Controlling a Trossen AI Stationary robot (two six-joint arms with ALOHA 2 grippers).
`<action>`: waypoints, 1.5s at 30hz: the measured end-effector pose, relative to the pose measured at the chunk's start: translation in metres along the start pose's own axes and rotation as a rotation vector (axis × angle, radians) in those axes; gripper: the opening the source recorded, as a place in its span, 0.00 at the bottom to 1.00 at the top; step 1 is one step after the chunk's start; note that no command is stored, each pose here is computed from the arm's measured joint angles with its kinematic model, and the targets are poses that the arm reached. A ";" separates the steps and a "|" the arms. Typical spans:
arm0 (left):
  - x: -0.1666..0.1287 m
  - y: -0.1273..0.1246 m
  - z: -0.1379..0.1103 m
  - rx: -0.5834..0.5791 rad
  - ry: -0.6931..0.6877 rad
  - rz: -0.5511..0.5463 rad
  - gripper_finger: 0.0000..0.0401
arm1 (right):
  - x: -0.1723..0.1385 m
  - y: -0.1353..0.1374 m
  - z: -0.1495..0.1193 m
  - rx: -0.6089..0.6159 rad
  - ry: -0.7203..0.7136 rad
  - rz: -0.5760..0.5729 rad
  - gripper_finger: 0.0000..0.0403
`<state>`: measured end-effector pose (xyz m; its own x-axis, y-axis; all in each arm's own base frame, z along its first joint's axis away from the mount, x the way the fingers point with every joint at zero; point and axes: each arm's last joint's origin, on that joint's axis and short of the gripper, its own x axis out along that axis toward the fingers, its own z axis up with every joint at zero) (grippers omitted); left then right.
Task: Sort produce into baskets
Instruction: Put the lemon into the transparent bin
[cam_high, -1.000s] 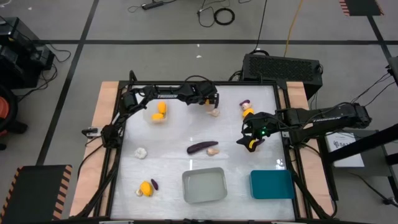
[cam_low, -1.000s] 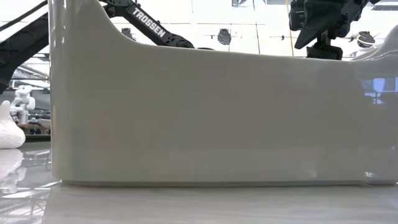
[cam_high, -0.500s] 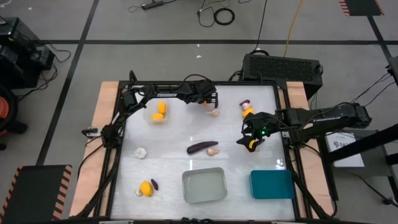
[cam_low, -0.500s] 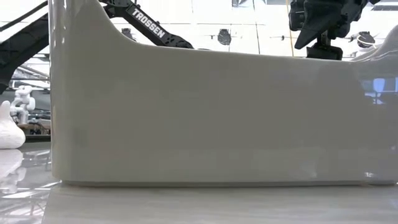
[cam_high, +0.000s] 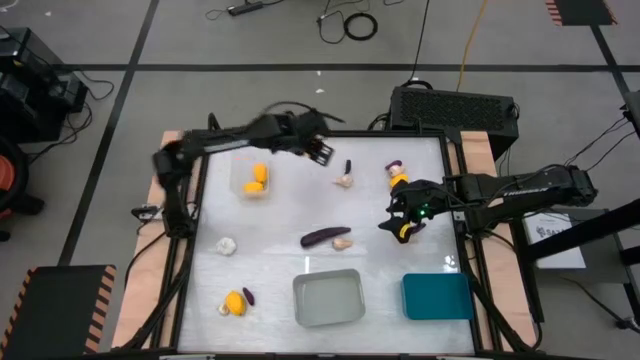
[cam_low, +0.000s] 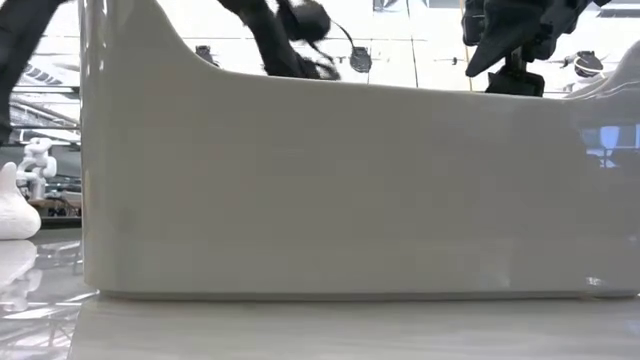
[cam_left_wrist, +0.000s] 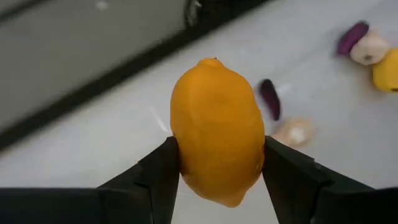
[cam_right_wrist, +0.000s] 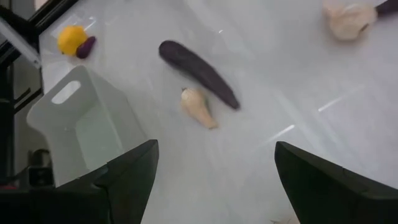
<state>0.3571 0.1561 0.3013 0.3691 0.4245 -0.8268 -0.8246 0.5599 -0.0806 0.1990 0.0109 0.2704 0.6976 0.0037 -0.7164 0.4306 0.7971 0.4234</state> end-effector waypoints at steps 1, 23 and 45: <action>-0.017 0.006 -0.001 0.015 -0.010 0.023 0.50 | 0.000 0.000 0.000 -0.001 -0.008 -0.011 0.78; -0.017 0.092 -0.111 -0.107 0.366 0.233 0.51 | 0.000 0.004 0.007 -0.080 -0.091 0.015 0.78; -0.029 0.089 -0.106 -0.066 0.331 0.171 0.84 | 0.000 0.004 0.007 -0.078 -0.089 0.017 0.78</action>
<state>0.2274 0.1185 0.2587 0.0738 0.2492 -0.9656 -0.8922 0.4491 0.0478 0.2045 0.0098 0.2761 0.7540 -0.0332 -0.6560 0.3750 0.8417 0.3884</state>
